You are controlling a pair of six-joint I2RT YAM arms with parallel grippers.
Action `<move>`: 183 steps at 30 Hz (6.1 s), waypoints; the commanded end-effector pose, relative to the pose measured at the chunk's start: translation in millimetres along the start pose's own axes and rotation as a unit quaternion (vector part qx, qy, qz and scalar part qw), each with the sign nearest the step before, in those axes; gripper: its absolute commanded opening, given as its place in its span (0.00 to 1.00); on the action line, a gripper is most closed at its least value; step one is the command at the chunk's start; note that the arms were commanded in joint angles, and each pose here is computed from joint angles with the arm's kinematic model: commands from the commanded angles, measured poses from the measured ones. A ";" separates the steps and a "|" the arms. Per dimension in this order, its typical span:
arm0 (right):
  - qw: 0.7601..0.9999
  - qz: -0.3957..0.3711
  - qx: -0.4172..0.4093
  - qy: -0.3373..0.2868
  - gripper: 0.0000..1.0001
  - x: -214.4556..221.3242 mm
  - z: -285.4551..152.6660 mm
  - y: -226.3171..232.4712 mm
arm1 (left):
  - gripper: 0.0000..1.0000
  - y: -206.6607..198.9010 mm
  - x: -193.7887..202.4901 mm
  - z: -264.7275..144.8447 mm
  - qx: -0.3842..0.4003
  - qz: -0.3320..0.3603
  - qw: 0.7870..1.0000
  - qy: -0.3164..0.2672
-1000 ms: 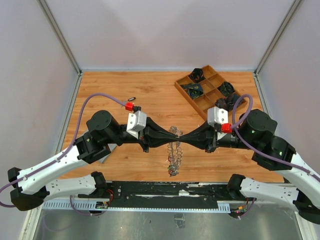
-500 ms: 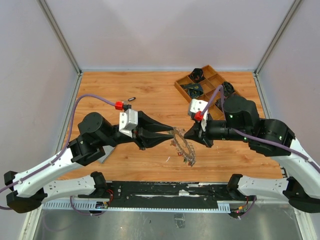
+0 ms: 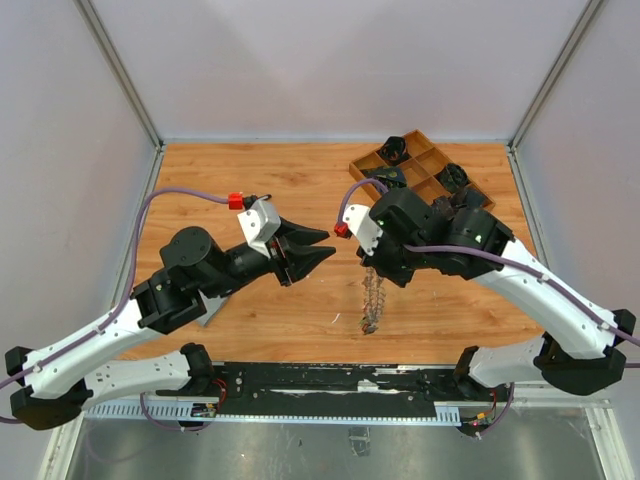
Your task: Put the keys on the keyring
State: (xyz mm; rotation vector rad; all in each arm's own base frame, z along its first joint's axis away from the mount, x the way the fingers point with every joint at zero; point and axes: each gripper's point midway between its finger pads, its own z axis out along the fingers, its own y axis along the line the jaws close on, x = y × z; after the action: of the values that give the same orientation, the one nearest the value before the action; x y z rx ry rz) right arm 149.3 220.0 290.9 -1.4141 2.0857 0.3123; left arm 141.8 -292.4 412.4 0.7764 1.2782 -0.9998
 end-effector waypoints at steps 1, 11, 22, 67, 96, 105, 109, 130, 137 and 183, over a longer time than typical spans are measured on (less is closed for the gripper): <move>0.997 0.015 0.045 0.061 0.00 24.2 -1.6 -11.3 | 0.39 39.7 14.1 -5.3 -0.093 -0.028 0.995 0.020; 0.999 0.010 0.047 -0.013 0.00 -42.6 40.9 -29.3 | 0.45 105.6 10.1 -48.2 -0.256 -0.028 0.966 0.017; 0.982 0.056 0.055 -0.173 0.01 -139.6 100.7 -69.2 | 0.47 111.9 6.9 -74.3 -0.298 -0.040 0.954 0.009; 0.929 0.359 0.067 -0.060 0.41 112.6 138.8 -50.8 | 0.50 206.0 172.8 -49.2 -0.334 -0.161 0.912 0.174; 0.928 0.371 -0.008 -0.047 0.43 107.5 169.3 -51.1 | 0.59 441.6 289.9 -107.4 -0.525 -0.169 0.784 0.285; 0.931 0.362 -0.014 -0.045 0.43 108.3 169.7 -49.0 | 0.55 477.8 314.9 -116.9 -0.505 -0.177 0.776 0.333; 0.931 0.363 -0.018 -0.043 0.43 109.0 170.6 -47.7 | 0.54 478.0 327.7 -119.1 -0.495 -0.184 0.771 0.356; 0.930 0.363 -0.032 -0.045 0.43 105.8 170.1 -43.7 | 0.34 429.8 355.1 -111.9 -0.424 -0.248 0.791 0.364; 0.930 0.363 -0.037 -0.047 0.43 103.2 168.9 -42.9 | 0.11 413.9 356.3 -114.9 -0.418 -0.256 0.793 0.361; 0.833 0.407 0.270 -0.260 0.48 129.7 38.6 -103.0 | 0.30 88.6 324.4 184.1 -0.057 -0.205 0.918 0.334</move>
State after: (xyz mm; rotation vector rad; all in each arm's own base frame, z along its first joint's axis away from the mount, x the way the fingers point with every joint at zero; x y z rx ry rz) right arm 220.8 100.9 208.2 -0.0672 1.9041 0.3606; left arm 294.7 -472.2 97.7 0.7974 2.1772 -0.9849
